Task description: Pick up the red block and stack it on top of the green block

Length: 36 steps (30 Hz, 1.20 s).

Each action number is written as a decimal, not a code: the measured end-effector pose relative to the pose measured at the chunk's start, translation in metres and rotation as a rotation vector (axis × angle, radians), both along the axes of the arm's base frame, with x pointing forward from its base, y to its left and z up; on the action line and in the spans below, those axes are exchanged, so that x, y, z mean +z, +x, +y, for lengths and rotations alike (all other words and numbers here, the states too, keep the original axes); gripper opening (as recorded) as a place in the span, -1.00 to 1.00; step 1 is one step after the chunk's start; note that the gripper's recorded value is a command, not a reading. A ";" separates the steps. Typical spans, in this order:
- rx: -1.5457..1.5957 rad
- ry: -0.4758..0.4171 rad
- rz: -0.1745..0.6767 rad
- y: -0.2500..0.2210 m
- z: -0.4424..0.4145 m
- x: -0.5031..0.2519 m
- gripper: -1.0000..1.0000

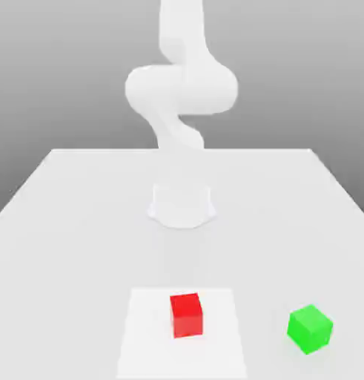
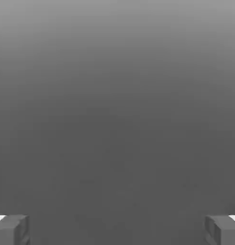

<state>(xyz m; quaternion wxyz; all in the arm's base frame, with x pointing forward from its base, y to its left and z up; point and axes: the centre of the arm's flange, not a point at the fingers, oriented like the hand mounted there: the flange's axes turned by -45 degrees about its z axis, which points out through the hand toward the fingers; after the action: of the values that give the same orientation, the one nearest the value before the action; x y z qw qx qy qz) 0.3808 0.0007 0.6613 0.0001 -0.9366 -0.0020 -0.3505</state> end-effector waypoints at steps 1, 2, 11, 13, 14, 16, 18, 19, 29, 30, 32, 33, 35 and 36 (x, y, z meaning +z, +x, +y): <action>0.007 -0.005 0.040 0.014 0.000 -0.024 0.00; 0.014 -0.010 0.077 0.026 0.001 -0.047 0.00; 0.079 -0.042 0.391 0.070 0.004 -0.255 0.00; 0.094 -0.047 0.460 0.067 0.005 -0.300 0.00; 0.102 -0.050 0.495 0.063 0.006 -0.322 0.00; 0.118 -0.053 0.564 0.053 0.006 -0.365 0.00; 0.135 -0.057 0.633 0.038 0.007 -0.406 0.00; 0.144 -0.058 0.667 0.029 0.007 -0.426 0.00; 0.155 -0.060 0.714 0.016 0.007 -0.515 -1.00; 0.155 -0.060 0.714 0.016 0.007 -0.515 -1.00; 0.154 -0.060 0.715 0.016 0.007 -0.515 -1.00; 0.155 -0.060 0.715 0.016 0.007 -0.518 -1.00; 0.155 -0.060 0.715 0.017 0.007 -0.508 -1.00; 0.155 -0.060 0.715 0.017 0.007 -0.499 -1.00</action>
<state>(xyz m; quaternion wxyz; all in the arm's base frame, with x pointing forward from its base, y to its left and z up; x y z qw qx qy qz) 0.3983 0.0078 0.1625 -0.0001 -0.9965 -0.0830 0.0001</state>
